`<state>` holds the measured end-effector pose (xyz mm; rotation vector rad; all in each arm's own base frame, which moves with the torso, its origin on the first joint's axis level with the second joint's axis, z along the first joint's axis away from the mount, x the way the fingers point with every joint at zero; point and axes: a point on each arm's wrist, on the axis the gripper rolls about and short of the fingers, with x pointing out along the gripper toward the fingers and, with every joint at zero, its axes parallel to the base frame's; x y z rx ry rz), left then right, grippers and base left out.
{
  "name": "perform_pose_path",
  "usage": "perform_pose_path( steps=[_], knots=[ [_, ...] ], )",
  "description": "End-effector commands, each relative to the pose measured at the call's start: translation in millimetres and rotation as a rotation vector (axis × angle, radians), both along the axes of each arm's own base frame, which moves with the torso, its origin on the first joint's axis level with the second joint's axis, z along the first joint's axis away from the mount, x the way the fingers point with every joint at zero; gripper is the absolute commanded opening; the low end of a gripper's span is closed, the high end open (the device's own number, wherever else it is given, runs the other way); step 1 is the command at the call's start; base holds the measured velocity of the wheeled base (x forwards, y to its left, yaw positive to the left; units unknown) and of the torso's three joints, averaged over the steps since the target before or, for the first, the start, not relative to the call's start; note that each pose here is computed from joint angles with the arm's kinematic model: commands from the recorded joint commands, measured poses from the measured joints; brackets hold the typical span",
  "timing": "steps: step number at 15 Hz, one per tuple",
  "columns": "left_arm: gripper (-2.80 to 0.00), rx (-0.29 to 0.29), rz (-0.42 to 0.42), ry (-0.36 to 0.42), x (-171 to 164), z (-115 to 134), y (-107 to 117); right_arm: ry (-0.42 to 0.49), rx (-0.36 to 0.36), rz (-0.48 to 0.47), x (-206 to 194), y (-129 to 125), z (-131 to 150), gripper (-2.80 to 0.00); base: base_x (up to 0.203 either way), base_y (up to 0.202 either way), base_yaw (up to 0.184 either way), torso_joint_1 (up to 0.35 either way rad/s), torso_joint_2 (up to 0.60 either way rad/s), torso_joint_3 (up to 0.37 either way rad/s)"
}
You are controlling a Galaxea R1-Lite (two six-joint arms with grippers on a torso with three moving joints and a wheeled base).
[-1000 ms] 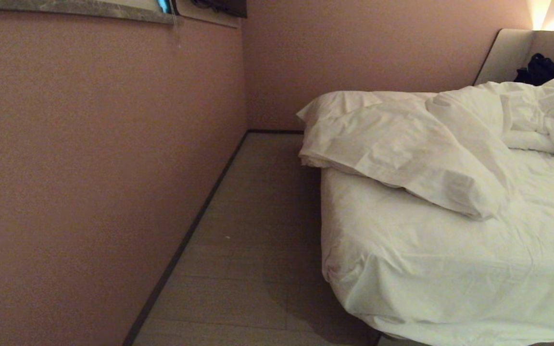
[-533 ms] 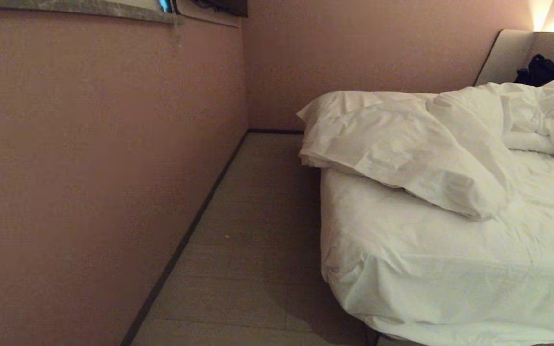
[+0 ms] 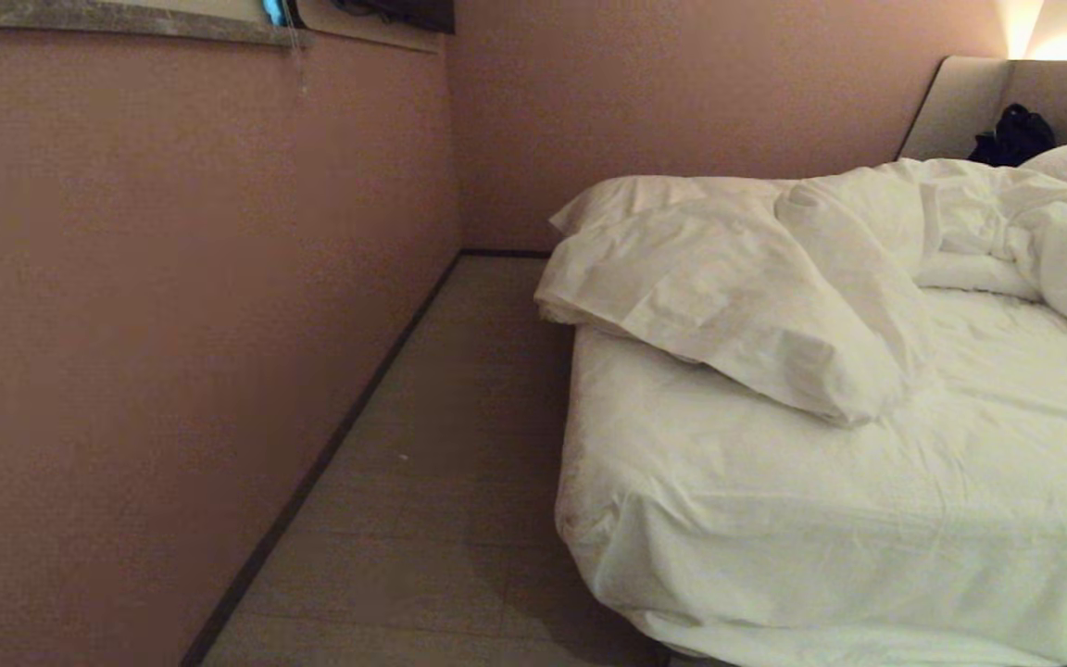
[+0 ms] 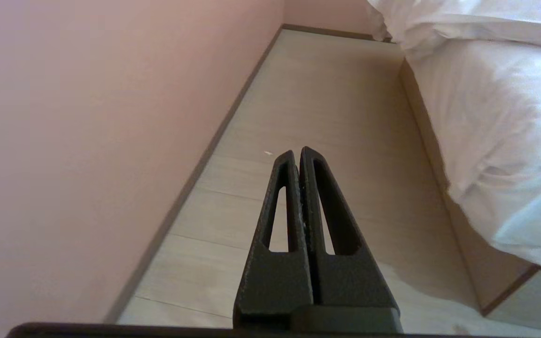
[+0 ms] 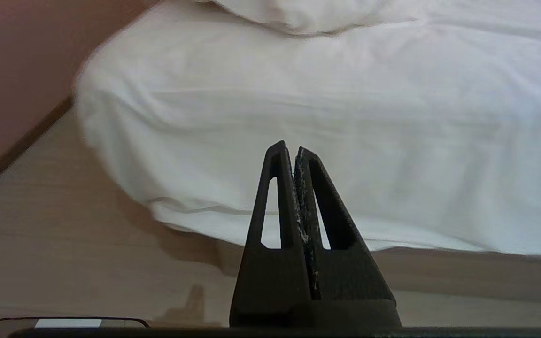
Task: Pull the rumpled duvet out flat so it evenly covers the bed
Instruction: Hold the folded corner of the quilt
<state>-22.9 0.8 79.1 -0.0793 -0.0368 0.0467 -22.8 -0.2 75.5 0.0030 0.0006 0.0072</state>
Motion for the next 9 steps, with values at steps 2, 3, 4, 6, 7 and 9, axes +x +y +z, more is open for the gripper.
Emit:
perform_pose_path(
  steps=[2,3,4,6,7,9],
  knots=[
    [-2.80,0.000,0.001,0.000,0.0,0.0,0.0,-0.001,0.000,0.000,0.0,0.0,0.0,-2.80,0.000,-0.195,-0.002,0.004,0.00,0.007],
    [-2.80,0.000,0.001,0.000,0.0,0.0,0.0,-0.001,0.000,0.000,0.0,0.0,0.0,-2.80,0.000,-0.188,0.002,0.002,0.01,0.001],
    [-2.80,0.000,0.001,0.000,0.0,0.0,0.0,-0.001,0.000,0.000,0.0,0.0,0.0,-2.80,0.000,-0.190,0.002,0.002,0.00,-0.002],
    [-2.80,0.000,0.001,0.000,0.0,0.0,0.0,-0.001,0.000,0.000,0.0,0.0,0.0,-2.80,0.000,-0.191,-0.003,0.001,0.00,0.000],
    [-2.80,0.000,0.001,0.000,0.0,0.0,0.0,-0.001,0.000,0.000,0.0,0.0,0.0,-2.80,0.000,-0.194,-0.004,0.005,0.00,0.005],
    [-2.80,0.000,0.001,0.000,0.0,0.0,0.0,-0.001,0.000,0.000,0.0,0.0,0.0,-2.80,0.000,-0.192,0.000,0.001,0.00,0.002]
  ],
)
